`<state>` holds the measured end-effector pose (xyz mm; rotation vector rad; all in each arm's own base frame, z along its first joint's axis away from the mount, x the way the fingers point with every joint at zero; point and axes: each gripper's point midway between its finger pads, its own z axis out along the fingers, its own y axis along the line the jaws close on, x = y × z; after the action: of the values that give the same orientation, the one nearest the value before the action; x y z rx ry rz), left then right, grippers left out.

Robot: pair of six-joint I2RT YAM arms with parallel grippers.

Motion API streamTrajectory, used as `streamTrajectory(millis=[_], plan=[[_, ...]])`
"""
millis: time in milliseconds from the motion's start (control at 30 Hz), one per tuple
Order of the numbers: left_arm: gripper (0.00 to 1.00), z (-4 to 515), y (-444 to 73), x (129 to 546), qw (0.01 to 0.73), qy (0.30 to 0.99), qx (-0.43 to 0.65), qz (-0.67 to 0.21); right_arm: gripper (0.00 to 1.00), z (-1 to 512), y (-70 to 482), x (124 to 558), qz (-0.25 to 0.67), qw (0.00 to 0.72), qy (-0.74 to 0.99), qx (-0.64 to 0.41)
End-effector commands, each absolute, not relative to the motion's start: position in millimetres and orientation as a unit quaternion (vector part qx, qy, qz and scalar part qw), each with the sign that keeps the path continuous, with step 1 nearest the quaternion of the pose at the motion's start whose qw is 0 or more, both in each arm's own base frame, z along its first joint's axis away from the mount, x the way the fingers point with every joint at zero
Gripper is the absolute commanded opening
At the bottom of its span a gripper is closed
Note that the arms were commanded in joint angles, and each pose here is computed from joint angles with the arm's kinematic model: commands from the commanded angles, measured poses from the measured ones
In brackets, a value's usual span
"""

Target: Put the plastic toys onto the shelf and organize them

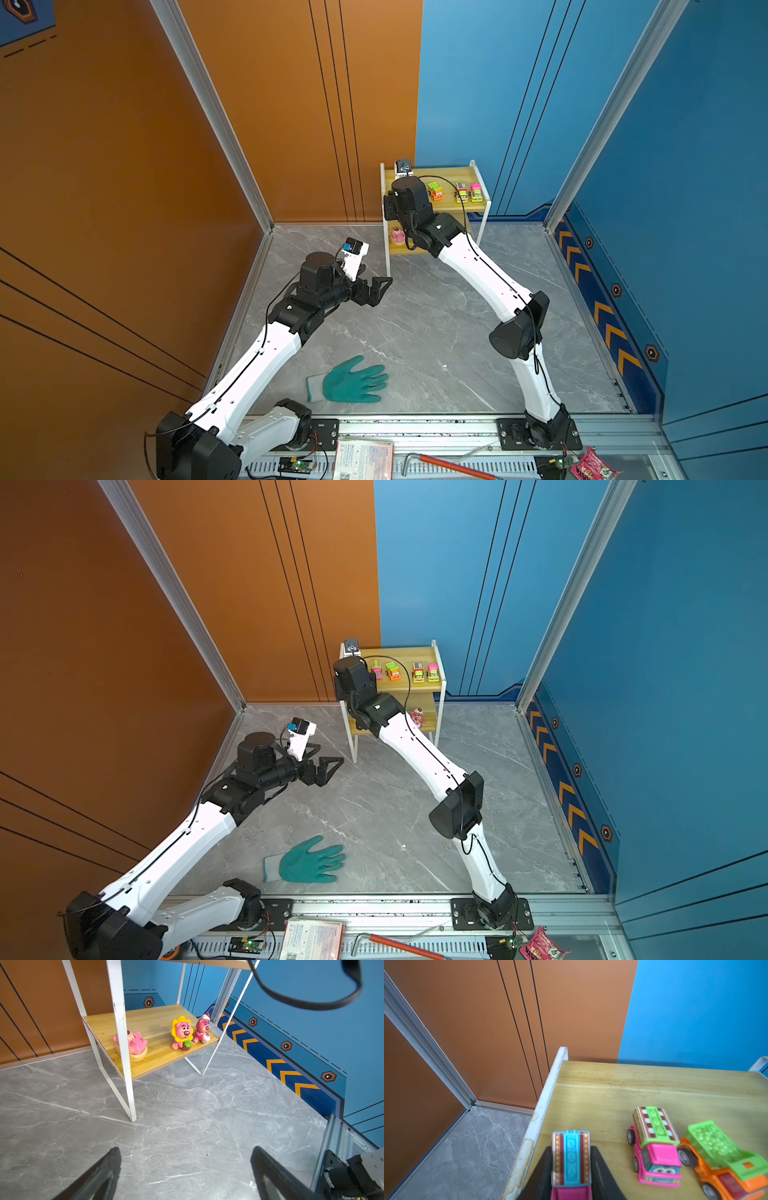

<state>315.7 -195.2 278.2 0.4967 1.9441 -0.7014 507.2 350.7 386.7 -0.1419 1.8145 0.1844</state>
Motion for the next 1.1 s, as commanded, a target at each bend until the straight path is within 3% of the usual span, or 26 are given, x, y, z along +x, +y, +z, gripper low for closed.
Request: streamTrajectory(millis=[0,567,800,1067], plan=[[0.98,277,-197,315,0.483,0.796,0.204,-0.302,0.31,399,343,512,0.067,0.626,0.775,-0.049],[0.98,272,-198,317,0.475,0.8,0.203,-0.304,0.4,409,344,521,0.071,0.644,0.76,-0.047],[0.98,269,-196,319,0.477,0.803,0.2,-0.297,0.53,464,336,505,0.087,0.687,0.72,-0.048],[0.98,263,-182,329,0.485,0.811,0.17,-0.282,0.74,540,315,463,0.091,0.736,0.666,-0.077]])
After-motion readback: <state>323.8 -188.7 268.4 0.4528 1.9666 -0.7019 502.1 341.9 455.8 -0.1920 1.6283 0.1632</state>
